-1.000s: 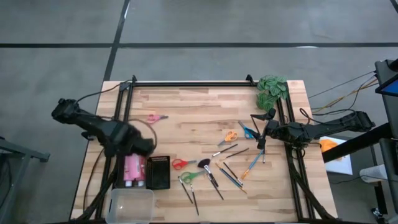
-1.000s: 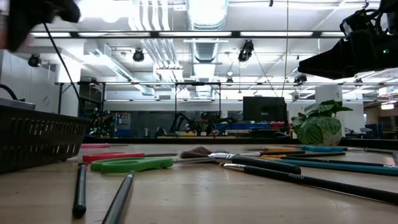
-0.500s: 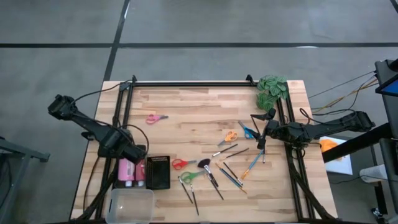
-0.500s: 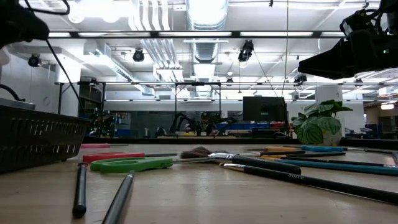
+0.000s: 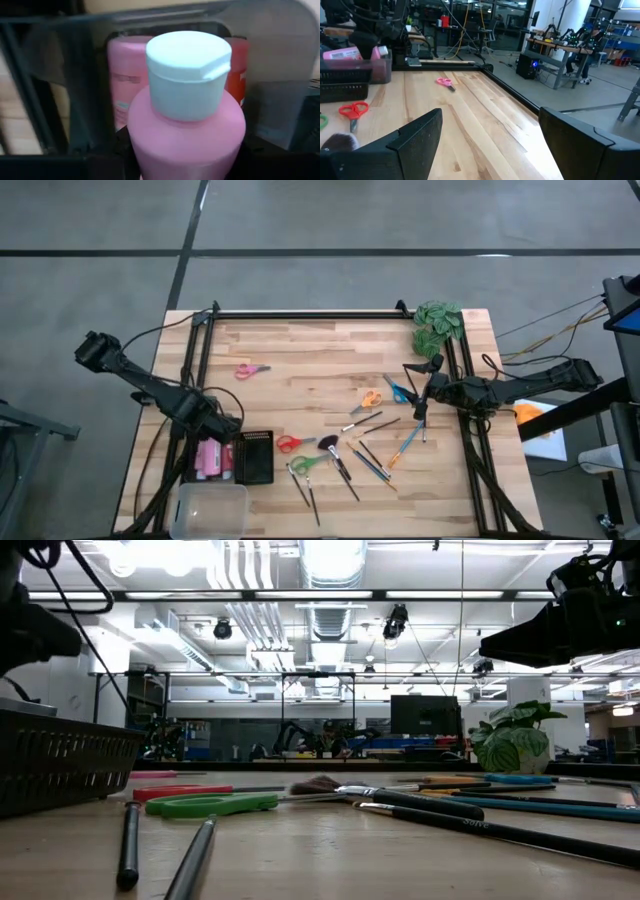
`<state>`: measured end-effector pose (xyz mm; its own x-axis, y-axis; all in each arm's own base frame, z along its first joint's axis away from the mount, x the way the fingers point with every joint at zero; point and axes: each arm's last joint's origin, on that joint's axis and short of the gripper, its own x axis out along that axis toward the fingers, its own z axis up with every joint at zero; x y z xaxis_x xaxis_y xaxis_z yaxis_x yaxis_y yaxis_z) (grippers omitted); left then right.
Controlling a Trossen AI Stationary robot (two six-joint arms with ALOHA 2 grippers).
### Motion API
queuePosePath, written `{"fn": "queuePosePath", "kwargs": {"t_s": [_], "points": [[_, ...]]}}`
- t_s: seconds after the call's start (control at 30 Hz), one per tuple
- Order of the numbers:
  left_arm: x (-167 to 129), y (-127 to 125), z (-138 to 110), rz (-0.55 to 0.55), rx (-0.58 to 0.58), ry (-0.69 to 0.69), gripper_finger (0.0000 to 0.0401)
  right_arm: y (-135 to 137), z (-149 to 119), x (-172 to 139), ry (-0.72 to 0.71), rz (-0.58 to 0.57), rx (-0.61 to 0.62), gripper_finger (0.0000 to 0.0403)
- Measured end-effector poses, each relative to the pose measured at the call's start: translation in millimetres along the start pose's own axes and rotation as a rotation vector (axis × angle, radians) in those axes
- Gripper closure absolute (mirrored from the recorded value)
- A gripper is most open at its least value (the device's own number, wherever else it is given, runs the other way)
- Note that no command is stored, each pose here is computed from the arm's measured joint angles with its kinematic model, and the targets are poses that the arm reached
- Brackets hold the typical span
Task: Pick & Place Paint Supplies
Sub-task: Put the pink paint bottle into the gray bin
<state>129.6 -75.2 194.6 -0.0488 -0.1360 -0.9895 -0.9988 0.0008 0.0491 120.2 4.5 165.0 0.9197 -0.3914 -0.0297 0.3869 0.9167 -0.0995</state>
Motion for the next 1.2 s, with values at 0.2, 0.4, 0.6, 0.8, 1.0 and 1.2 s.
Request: {"fn": "queuePosePath", "kwargs": {"t_s": [0.2, 0.4, 0.6, 0.8, 1.0, 1.2], "points": [[6.9, -1.4, 0.0, -0.027, 0.003, 0.040, 0.0214, 0.0, 0.0, 0.0, 0.000, 0.000, 0.001, 0.0074], [5.2, -0.3, 0.7, -0.047, 0.001, 0.043, 0.0203, 0.1, 0.0, 0.0, 0.000, 0.001, -0.001, 0.0074], [2.7, 1.7, 1.4, -0.062, -0.019, 0.051, 0.0134, 0.0, 0.0, 0.0, 0.000, 0.000, 0.001, 0.0074], [2.7, 1.9, 1.5, -0.061, -0.016, 0.050, 0.0096, 0.0, 0.0, 0.0, 0.000, 0.000, -0.001, 0.0074], [2.5, 2.1, 1.6, -0.061, -0.015, 0.050, 0.0094, 0.0, 0.0, 0.0, 0.000, 0.000, 0.000, 0.0074], [-3.3, 2.7, 0.2, -0.075, -0.006, 0.087, 0.0094, 0.1, 0.0, 0.0, 0.000, 0.000, 0.001, 0.0074]]}}
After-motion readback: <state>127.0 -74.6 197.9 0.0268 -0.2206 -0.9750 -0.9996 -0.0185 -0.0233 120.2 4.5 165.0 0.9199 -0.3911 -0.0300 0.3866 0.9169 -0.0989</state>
